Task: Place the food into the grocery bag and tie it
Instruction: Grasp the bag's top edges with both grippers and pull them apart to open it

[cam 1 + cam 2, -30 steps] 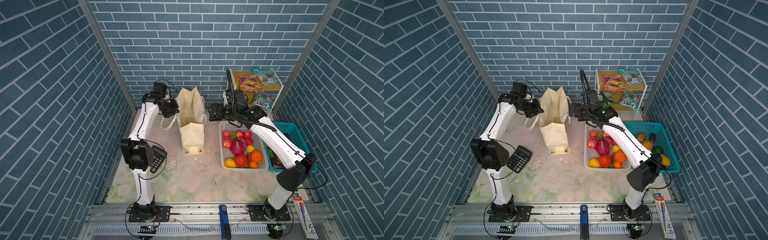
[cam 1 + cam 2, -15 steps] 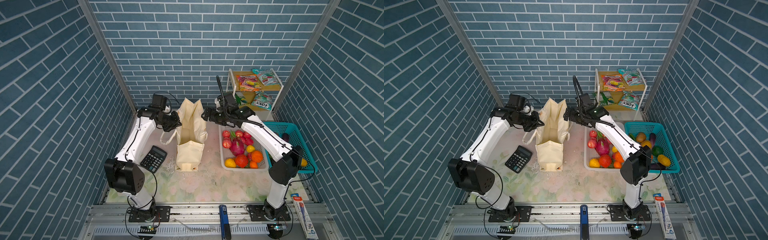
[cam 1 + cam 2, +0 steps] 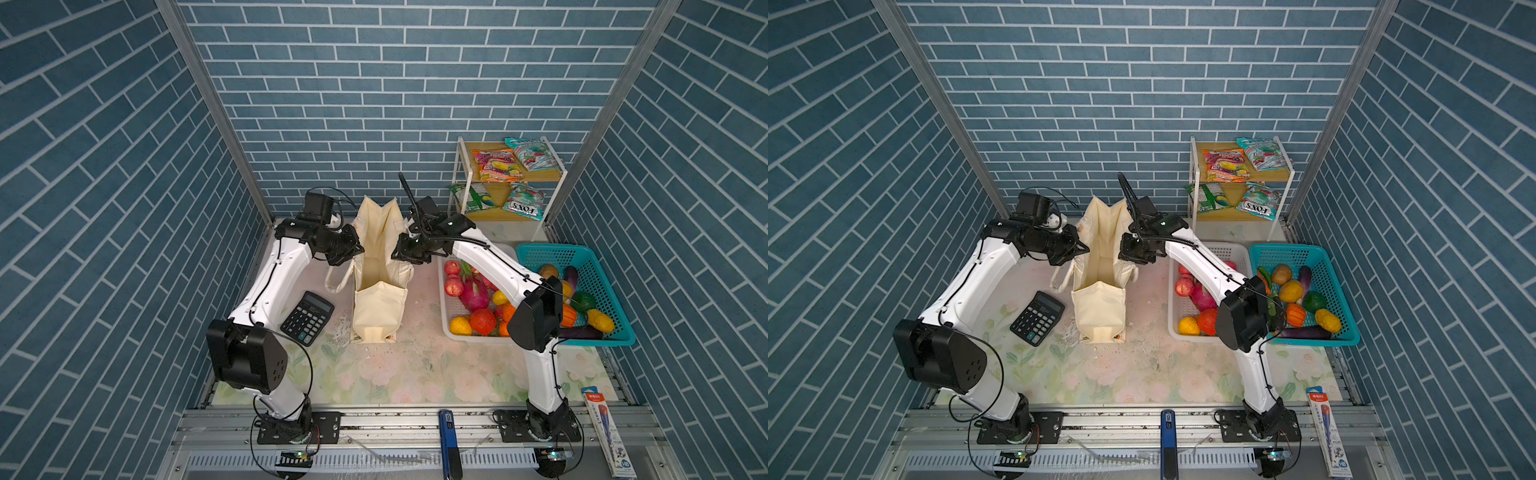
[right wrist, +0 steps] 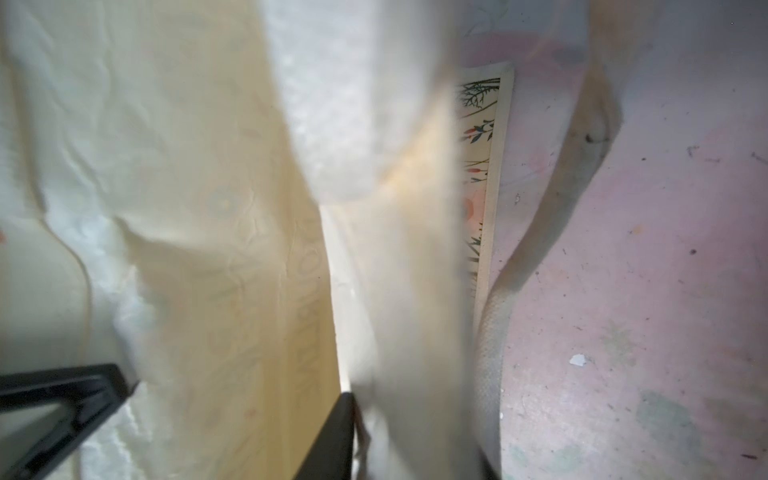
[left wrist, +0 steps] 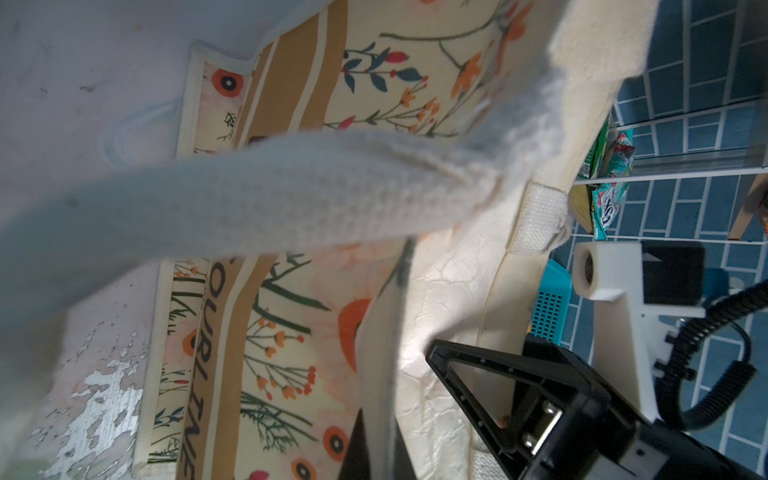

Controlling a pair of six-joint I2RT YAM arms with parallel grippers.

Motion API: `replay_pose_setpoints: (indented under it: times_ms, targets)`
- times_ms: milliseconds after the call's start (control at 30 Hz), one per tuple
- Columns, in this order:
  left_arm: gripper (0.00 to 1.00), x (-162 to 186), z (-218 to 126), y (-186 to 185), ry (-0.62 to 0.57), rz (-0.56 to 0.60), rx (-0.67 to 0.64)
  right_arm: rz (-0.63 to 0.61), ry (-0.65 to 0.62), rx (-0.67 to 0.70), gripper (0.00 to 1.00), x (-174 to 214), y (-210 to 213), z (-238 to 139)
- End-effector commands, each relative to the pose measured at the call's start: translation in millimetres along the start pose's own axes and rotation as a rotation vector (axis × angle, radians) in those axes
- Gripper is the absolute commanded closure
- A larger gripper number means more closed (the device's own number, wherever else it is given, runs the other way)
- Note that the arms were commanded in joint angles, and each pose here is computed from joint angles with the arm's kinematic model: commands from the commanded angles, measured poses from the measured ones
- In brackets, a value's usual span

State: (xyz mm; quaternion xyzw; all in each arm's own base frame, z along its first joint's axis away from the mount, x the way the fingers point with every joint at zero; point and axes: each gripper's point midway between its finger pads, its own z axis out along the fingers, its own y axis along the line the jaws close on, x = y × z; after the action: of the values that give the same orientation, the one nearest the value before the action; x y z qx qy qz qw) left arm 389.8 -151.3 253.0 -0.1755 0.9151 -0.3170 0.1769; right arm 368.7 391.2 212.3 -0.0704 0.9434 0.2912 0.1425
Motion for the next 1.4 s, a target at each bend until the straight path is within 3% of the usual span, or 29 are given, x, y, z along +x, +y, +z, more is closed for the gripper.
replay_pose_setpoints:
  times_ms: [0, 200, 433, 733, 967, 1133, 1367]
  targets:
    - [1.0, -3.3, -21.5, 21.3, -0.058, 0.046, -0.163, -0.049, 0.066, 0.198, 1.0, 16.1, -33.5, -19.2]
    - [1.0, -16.1, -61.8, 82.4, -0.154, 0.112, -0.558, -0.076, 0.009, 0.487, 1.0, 14.5, -85.8, -60.2]
    - [1.0, -35.6, -112.4, 137.0, -0.197, 0.278, -1.002, -0.145, 0.034, 0.851, 1.0, 17.5, -147.3, -106.1]
    - [1.0, -48.4, -162.0, 158.2, -0.237, 0.431, -1.326, -0.194, 0.058, 1.07, 1.0, 13.8, -192.2, -145.4]
    - [1.0, -45.8, -160.6, 162.9, -0.187, 0.44, -1.337, -0.163, 0.068, 1.067, 1.0, 17.5, -205.2, -152.1]
    - [1.0, -39.9, -143.3, 154.8, -0.165, 0.432, -1.2, -0.136, 0.132, 0.947, 1.0, 25.5, -186.7, -137.6]
    - [0.99, -21.6, -112.2, 124.8, -0.173, 0.36, -0.871, -0.082, 0.112, 0.741, 1.0, 28.4, -141.7, -118.7]
